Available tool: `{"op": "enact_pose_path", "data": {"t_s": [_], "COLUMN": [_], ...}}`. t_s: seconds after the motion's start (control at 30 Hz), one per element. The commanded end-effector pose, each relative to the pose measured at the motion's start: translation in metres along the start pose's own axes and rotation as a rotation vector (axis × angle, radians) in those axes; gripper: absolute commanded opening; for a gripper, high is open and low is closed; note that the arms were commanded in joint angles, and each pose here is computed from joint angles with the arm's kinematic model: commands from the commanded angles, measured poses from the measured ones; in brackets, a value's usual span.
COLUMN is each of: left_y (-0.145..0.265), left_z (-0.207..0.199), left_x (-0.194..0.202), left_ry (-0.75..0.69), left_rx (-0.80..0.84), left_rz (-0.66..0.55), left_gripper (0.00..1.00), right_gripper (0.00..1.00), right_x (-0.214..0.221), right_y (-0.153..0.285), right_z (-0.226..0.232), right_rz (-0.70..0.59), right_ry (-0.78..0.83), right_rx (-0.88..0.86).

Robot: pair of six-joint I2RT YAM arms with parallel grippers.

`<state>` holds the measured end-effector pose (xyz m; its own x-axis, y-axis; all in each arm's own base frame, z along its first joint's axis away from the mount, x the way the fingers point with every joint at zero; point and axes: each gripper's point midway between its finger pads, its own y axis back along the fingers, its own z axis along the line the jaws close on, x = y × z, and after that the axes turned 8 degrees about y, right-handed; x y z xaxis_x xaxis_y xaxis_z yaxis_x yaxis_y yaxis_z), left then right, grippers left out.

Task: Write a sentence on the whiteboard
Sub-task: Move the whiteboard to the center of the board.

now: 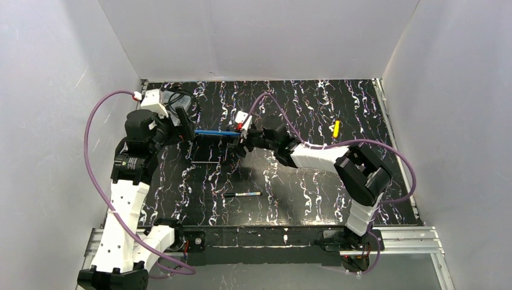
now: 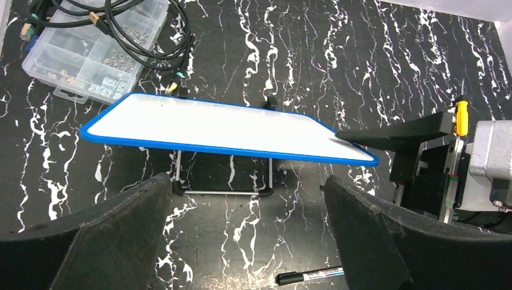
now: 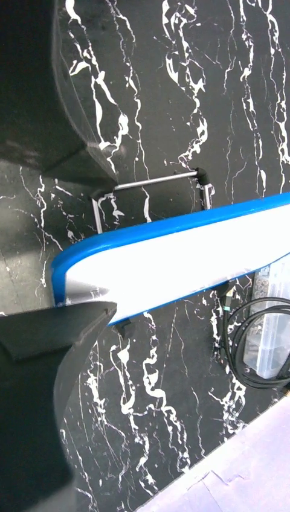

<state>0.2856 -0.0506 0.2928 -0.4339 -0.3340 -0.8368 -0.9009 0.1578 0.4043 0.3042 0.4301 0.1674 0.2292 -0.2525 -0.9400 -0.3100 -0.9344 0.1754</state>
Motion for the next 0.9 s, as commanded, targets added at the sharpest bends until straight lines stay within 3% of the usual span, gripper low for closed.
{"op": "enact_pose_path", "data": {"t_s": [0.0,0.17,0.37,0.87], "left_y": [0.005,0.009,0.01,0.002], "left_z": [0.008,0.003,-0.002,0.031], "left_x": [-0.003,0.017,0.03,0.073], "left_ry": [-0.007,0.092,0.191,0.408], "left_rx": [-0.032,0.006,0.038,-0.044], "left_rz": [-0.024,0.04,0.101,0.148], "left_gripper": [0.96,0.98,0.98,0.98], "right_gripper": [0.68,0.48,0.33,0.3], "right_x": [-0.027,-0.018,-0.02,-0.022], "right_y": [-0.016,-0.017,-0.012,0.009], "right_z": [-0.002,0.019,0.035,0.078], "right_rz": [-0.062,-0.031,0.024,0.11], "right_ry": [0.065,0.037,0.002,0.076], "right_rx": [0.0,0.003,0.046,0.266]}}
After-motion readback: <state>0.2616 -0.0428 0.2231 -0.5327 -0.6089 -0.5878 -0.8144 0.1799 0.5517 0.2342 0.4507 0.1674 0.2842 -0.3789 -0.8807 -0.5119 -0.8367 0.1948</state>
